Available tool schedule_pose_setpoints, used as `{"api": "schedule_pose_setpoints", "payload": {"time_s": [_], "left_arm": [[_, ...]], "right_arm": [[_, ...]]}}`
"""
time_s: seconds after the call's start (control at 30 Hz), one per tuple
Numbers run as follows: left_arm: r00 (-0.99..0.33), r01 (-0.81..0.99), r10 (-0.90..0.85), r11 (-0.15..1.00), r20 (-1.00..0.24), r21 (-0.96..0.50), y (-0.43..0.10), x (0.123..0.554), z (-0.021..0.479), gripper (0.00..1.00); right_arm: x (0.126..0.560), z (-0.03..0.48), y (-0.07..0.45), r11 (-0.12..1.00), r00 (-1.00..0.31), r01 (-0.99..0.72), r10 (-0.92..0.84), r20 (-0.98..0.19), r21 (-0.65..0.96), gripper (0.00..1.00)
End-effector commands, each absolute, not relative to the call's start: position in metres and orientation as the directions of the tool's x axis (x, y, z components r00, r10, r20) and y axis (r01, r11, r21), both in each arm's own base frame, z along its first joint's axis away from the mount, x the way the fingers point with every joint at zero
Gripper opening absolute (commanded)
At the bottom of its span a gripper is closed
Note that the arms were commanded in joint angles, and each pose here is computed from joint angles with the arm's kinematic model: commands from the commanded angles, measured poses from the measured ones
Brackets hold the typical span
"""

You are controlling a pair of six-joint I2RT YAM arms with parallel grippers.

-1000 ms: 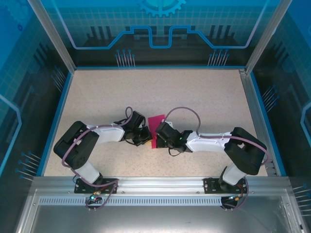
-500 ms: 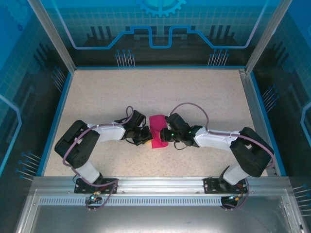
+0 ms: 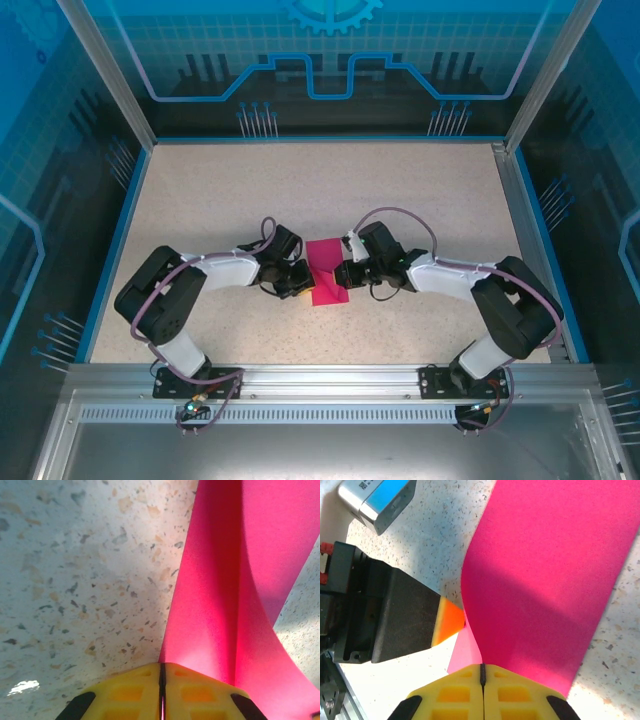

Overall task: Fold a paper plane with a square sheet of paper (pick it up from the middle)
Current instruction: Fold the triangle a second time at the center of the table.

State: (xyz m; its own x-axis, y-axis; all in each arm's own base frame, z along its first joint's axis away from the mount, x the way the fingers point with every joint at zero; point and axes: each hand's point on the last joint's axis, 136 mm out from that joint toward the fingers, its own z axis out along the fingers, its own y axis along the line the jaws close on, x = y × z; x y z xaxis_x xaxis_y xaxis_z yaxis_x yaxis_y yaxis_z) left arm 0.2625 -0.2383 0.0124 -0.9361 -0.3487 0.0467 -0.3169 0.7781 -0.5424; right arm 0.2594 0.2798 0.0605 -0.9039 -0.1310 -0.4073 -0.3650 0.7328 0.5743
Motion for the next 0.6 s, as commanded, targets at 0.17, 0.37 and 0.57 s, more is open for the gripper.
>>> {"api": "schedule_pose_setpoints", "payload": {"time_s": [0.17, 0.37, 0.57], "left_arm": [[-0.946, -0.274, -0.323, 0.817, -0.009, -0.507, -0.241, 0.274, 0.011, 0.12], [-0.947, -0.273, -0.32, 0.822, -0.01, -0.5, -0.242, 0.274, 0.011, 0.12], [-0.948, -0.27, -0.319, 0.832, -0.019, -0.485, -0.242, 0.275, 0.012, 0.12]], "right_arm": [[0.266, 0.06, 0.273, 0.653, -0.903, -0.407, -0.184, -0.387, 0.639, 0.07], [0.27, 0.053, 0.275, 0.606, -0.9, -0.426, -0.211, -0.38, 0.672, 0.08], [0.277, 0.055, 0.268, 0.582, -0.897, -0.435, -0.216, -0.385, 0.687, 0.09]]}}
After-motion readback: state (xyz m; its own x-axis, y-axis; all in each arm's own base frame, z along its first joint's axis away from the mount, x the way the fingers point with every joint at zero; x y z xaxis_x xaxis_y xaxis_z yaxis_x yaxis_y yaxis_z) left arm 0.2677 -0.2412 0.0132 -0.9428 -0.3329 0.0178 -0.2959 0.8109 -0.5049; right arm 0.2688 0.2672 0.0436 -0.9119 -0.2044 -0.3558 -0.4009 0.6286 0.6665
